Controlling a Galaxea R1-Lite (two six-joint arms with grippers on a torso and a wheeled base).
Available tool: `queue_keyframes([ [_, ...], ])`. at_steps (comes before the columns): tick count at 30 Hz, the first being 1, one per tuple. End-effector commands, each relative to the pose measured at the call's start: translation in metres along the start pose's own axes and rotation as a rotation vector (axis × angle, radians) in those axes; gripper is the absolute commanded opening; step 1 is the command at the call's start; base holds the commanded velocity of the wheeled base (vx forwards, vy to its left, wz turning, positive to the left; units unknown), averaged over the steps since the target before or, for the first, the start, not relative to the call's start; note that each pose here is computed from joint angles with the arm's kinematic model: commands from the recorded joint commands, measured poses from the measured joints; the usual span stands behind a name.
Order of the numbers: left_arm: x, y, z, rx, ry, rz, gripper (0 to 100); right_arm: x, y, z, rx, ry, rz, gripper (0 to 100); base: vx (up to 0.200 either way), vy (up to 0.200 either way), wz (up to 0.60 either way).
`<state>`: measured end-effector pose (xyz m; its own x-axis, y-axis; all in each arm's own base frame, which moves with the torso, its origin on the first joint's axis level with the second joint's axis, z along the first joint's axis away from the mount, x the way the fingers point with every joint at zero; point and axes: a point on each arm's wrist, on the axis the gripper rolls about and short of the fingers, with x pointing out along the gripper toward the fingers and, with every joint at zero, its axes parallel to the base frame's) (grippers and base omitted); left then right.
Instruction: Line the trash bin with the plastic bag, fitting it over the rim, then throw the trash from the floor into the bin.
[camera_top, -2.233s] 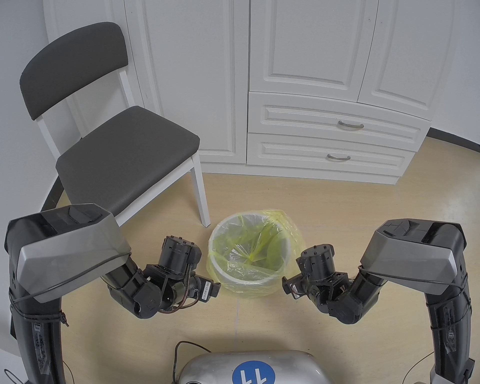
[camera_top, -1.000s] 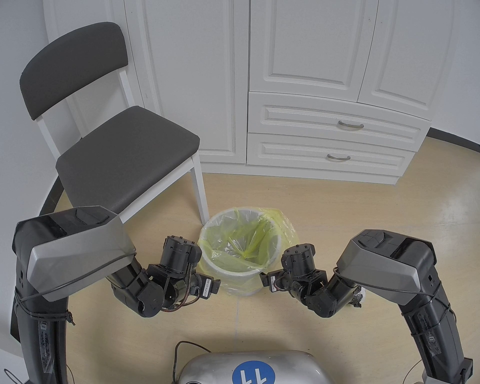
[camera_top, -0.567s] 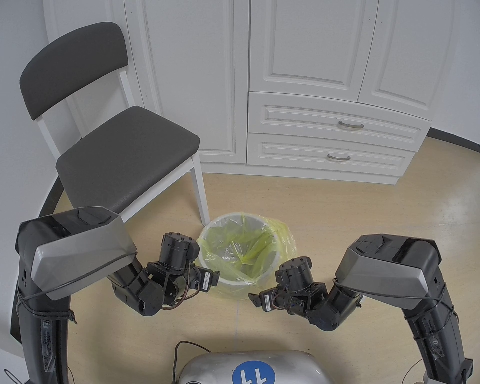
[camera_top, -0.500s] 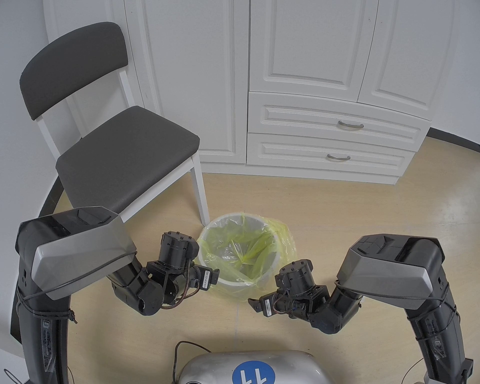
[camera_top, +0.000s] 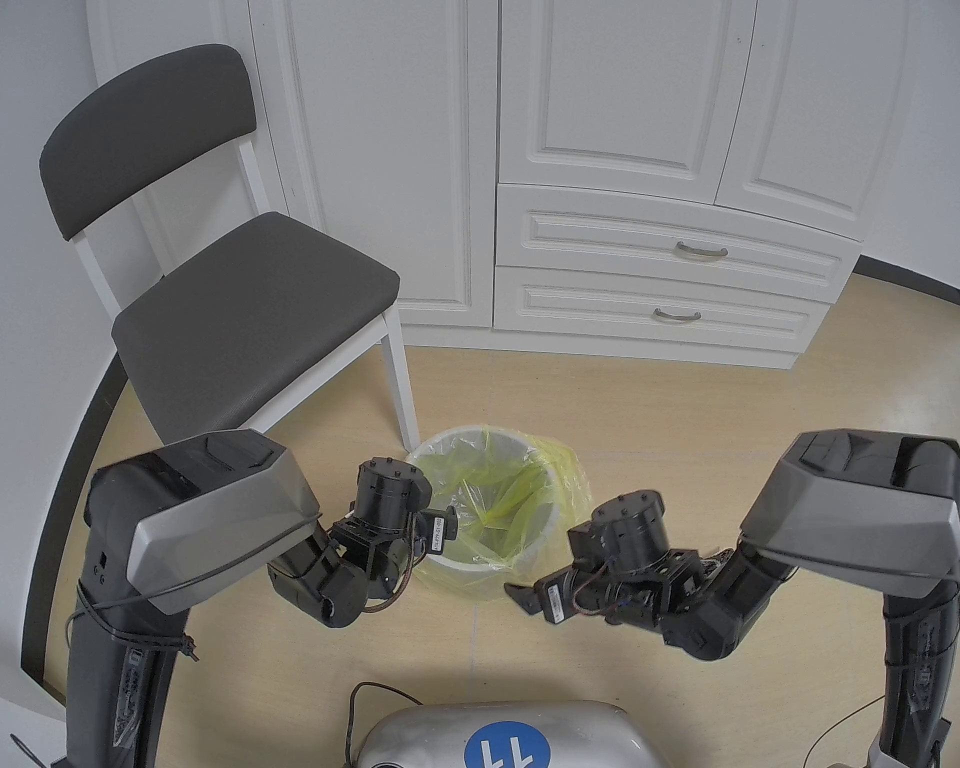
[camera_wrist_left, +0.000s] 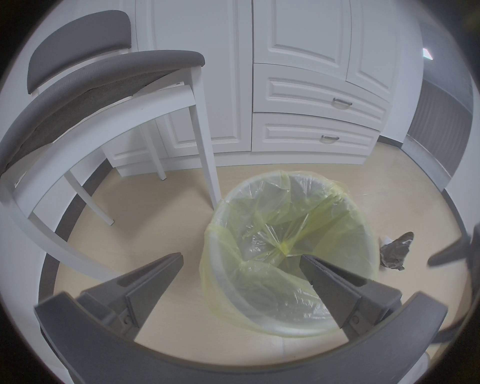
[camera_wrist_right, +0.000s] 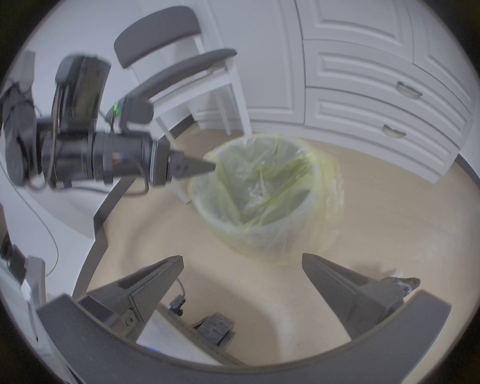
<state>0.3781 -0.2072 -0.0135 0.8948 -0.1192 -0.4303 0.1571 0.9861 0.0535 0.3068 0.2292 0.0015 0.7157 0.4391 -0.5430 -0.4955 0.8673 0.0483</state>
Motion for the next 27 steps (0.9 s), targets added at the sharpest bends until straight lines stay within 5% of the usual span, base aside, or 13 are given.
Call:
queue_keyframes([
  [1, 0.016, -0.013, -0.010, 0.003, 0.010, 0.031, 100, -0.007, -0.025, 0.036, 0.043, -0.117, -0.059, 100, 0.000, 0.000, 0.00],
  [12, -0.001, -0.006, -0.005, 0.050, 0.107, 0.113, 100, 0.016, -0.077, 0.055, 0.078, -0.185, -0.218, 100, 0.000, 0.000, 0.00],
  [27, -0.041, 0.033, 0.002, 0.130, 0.209, 0.130, 100, 0.026, -0.097, 0.051, 0.064, -0.177, -0.267, 100, 0.000, 0.000, 0.00],
])
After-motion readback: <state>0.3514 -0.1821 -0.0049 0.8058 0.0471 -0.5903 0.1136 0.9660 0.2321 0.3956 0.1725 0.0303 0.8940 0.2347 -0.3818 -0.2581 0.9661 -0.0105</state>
